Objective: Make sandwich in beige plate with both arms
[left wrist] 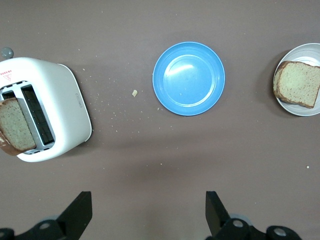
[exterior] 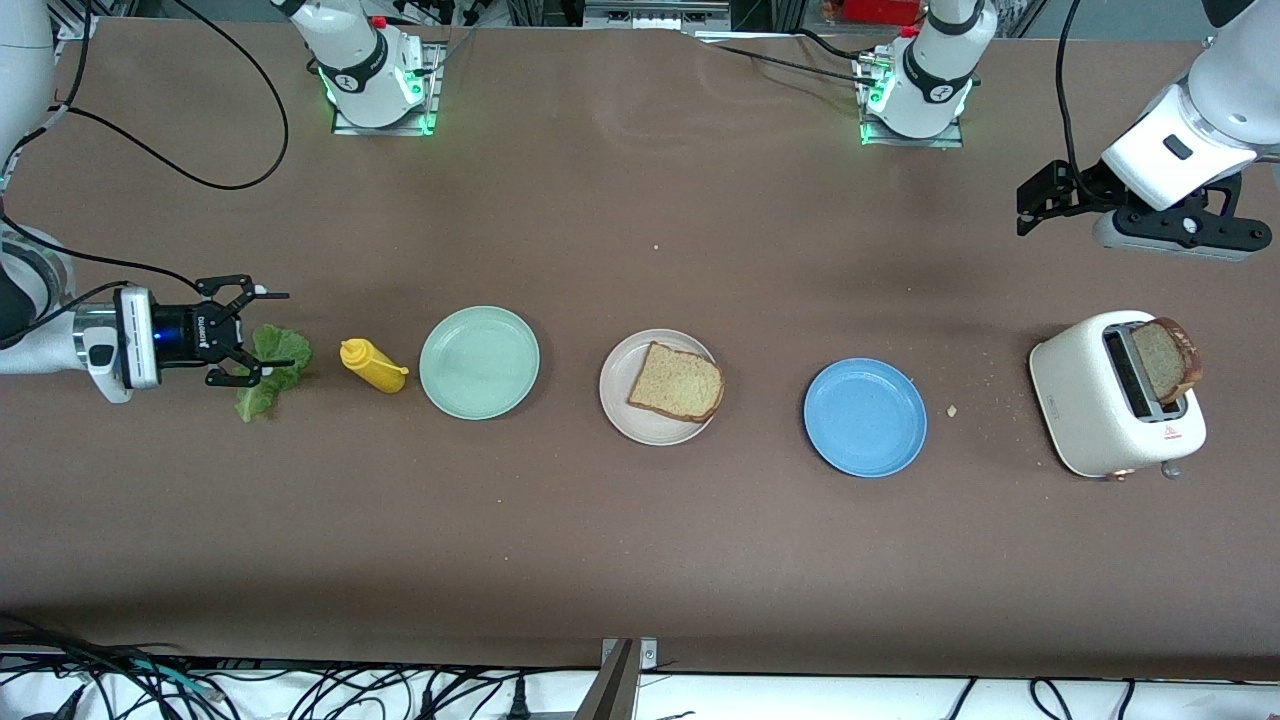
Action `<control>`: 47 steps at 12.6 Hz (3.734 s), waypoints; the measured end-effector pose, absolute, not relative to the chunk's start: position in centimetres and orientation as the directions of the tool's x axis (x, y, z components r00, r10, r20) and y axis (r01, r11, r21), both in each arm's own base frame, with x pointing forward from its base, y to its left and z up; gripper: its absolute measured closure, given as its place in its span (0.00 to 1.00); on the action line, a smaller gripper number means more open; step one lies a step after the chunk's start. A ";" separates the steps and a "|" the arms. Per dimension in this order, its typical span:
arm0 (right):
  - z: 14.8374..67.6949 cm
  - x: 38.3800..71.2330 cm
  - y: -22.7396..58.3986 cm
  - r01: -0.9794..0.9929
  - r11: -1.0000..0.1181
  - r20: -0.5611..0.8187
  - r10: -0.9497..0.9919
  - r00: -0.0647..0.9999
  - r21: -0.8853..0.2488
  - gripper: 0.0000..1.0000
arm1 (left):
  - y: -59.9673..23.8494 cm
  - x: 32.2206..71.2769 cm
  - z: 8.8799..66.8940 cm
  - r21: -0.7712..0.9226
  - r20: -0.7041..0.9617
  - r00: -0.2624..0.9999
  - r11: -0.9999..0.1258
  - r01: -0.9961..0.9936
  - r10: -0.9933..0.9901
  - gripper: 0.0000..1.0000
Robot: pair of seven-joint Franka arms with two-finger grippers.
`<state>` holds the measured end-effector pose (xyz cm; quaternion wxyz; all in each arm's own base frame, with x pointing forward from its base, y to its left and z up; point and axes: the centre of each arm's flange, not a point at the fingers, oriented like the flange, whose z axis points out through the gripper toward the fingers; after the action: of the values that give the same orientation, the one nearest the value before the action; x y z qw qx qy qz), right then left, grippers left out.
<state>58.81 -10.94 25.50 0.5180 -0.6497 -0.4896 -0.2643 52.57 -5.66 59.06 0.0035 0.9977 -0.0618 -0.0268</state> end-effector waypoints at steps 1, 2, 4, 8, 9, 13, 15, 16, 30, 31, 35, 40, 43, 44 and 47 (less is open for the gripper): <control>24.9 58.5 -10.9 0.913 0.015 0.854 0.362 0.375 -0.407 0.00 | -5.8 52.6 59.1 0.011 -0.053 0.991 -0.992 -0.125 -0.126 0.00; 24.2 58.1 -10.9 0.917 0.014 0.857 0.361 0.368 -0.400 0.00 | -6.1 52.5 59.1 0.010 -0.052 0.990 -0.991 -0.130 -0.131 0.00; 23.0 57.6 -10.9 0.924 0.015 0.864 0.362 0.351 -0.381 0.00 | -6.5 52.5 59.1 0.010 -0.051 0.989 -0.990 -0.139 -0.139 0.00; 20.2 57.0 -10.9 0.934 0.025 0.876 0.357 0.325 -0.357 0.00 | -6.6 52.5 59.2 0.010 -0.045 0.989 -0.990 -0.140 -0.140 0.00; 19.4 57.0 -10.9 0.936 0.023 0.879 0.353 0.321 -0.352 0.00 | -6.6 52.6 59.2 0.010 -0.044 0.989 -0.990 -0.140 -0.140 0.00; 17.8 57.1 -10.5 0.938 0.004 0.883 0.340 0.325 -0.347 0.00 | -6.6 52.6 59.2 0.009 -0.043 0.989 -0.990 -0.140 -0.140 0.00; 17.2 57.3 -10.0 0.940 -0.004 0.890 0.321 0.324 -0.341 0.00 | -6.5 52.6 59.2 0.010 -0.043 0.989 -0.990 -0.138 -0.139 0.00; 16.6 57.3 -9.8 0.940 -0.008 0.893 0.308 0.328 -0.342 0.00 | -6.5 52.6 59.2 0.010 -0.043 0.989 -0.990 -0.138 -0.138 0.00; 13.3 57.8 -6.8 0.941 -0.029 0.906 0.261 0.334 -0.338 0.00 | -6.8 52.5 59.2 0.010 -0.043 0.988 -0.989 -0.145 -0.145 0.00; 13.0 57.9 -6.4 0.941 -0.028 0.908 0.254 0.333 -0.337 0.00 | -7.0 52.5 59.2 0.010 -0.043 0.988 -0.989 -0.149 -0.149 0.00; 12.6 58.0 -5.6 0.942 -0.028 0.910 0.250 0.331 -0.335 0.04 | -7.2 52.5 59.2 0.010 -0.043 0.987 -0.988 -0.152 -0.152 0.00; 12.5 58.1 -5.6 0.942 -0.032 0.910 0.252 0.330 -0.333 0.48 | -7.2 52.5 59.2 0.009 -0.042 0.987 -0.988 -0.152 -0.152 0.00; 12.4 58.2 -5.4 0.943 -0.032 0.910 0.253 0.329 -0.333 0.64 | -7.1 52.5 59.2 0.010 -0.042 0.988 -0.988 -0.151 -0.152 0.00; 12.4 58.2 -5.3 0.942 -0.031 0.909 0.253 0.330 -0.333 0.70 | -7.1 52.5 59.2 0.010 -0.042 0.988 -0.988 -0.151 -0.152 0.00; 12.6 58.6 -5.3 0.947 -0.032 0.912 0.260 0.318 -0.321 0.81 | -7.1 52.5 59.2 0.010 -0.042 0.988 -0.988 -0.151 -0.152 0.00</control>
<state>58.65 -5.30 12.62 0.5073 -0.6337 -0.4762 -0.3381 52.50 -7.14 59.19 0.0031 0.9969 -0.0760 -0.0215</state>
